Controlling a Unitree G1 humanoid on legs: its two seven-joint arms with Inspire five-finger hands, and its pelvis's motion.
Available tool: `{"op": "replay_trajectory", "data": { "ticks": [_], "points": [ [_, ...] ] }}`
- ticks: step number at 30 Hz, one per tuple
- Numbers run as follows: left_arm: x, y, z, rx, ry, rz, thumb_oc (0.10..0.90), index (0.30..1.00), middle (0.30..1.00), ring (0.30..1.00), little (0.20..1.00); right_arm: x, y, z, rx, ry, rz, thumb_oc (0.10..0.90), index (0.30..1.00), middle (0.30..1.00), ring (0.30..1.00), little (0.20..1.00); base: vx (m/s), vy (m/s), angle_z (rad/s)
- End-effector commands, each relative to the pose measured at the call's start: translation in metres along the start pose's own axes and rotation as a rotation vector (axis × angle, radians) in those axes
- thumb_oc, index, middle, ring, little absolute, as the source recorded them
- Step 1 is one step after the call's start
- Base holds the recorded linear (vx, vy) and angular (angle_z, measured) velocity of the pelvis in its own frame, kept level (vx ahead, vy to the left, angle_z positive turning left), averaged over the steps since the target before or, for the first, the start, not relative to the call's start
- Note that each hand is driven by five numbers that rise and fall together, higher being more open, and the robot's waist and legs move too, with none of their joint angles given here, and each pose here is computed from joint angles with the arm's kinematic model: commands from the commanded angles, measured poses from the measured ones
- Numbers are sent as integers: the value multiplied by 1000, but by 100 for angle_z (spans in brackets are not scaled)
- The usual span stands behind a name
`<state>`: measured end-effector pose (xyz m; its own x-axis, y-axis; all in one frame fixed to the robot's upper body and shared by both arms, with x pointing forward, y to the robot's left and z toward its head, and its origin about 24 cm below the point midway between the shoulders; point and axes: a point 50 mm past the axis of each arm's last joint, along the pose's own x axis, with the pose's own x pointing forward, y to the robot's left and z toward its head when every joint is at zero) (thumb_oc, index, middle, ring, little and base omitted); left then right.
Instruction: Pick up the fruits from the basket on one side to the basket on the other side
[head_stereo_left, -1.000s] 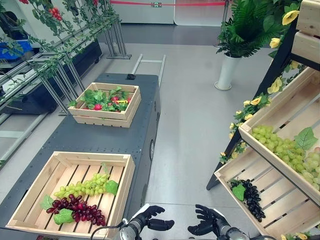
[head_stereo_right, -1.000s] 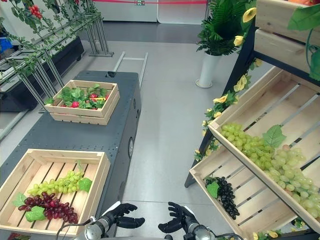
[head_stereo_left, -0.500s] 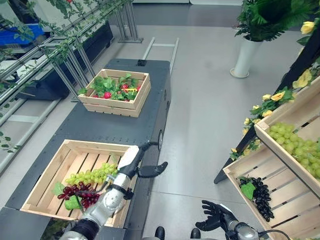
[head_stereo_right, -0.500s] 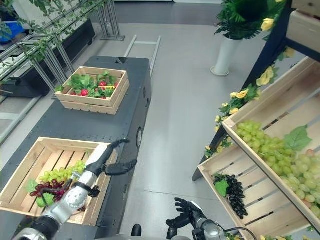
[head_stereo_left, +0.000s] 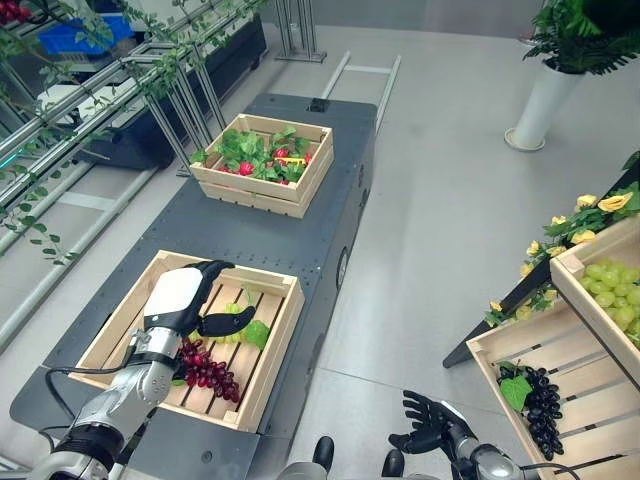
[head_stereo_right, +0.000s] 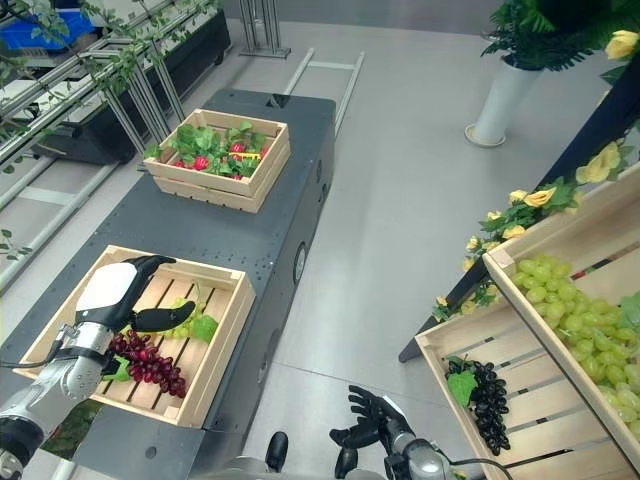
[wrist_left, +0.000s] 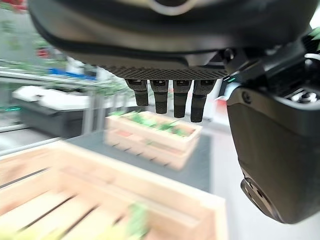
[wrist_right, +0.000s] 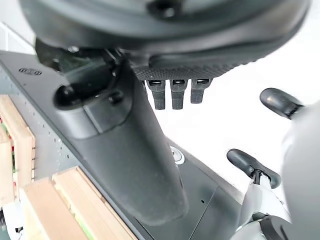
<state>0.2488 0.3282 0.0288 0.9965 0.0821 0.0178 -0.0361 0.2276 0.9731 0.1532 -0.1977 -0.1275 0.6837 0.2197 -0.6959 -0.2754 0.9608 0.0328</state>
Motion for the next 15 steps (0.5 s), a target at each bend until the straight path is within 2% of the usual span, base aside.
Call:
{"op": "replay_trajectory", "data": {
  "ticks": [1, 7, 15],
  "points": [
    [42, 92, -1, -8, -1, 362, 800, 900, 900, 900, 900, 7, -4, 43, -23, -199, 23, 800, 900, 900, 900, 900, -182, 69, 26],
    [67, 135, 8, 97, -38, 425, 800, 900, 900, 900, 900, 14, -16, 92, -28, -355, 13, 800, 900, 900, 900, 900, -206, 60, 43],
    [80, 164, 21, 155, -51, 524, 800, 900, 900, 900, 900, 14, -29, 109, -65, -386, -13, 800, 900, 900, 900, 900, -75, 119, 3]
  ]
}}
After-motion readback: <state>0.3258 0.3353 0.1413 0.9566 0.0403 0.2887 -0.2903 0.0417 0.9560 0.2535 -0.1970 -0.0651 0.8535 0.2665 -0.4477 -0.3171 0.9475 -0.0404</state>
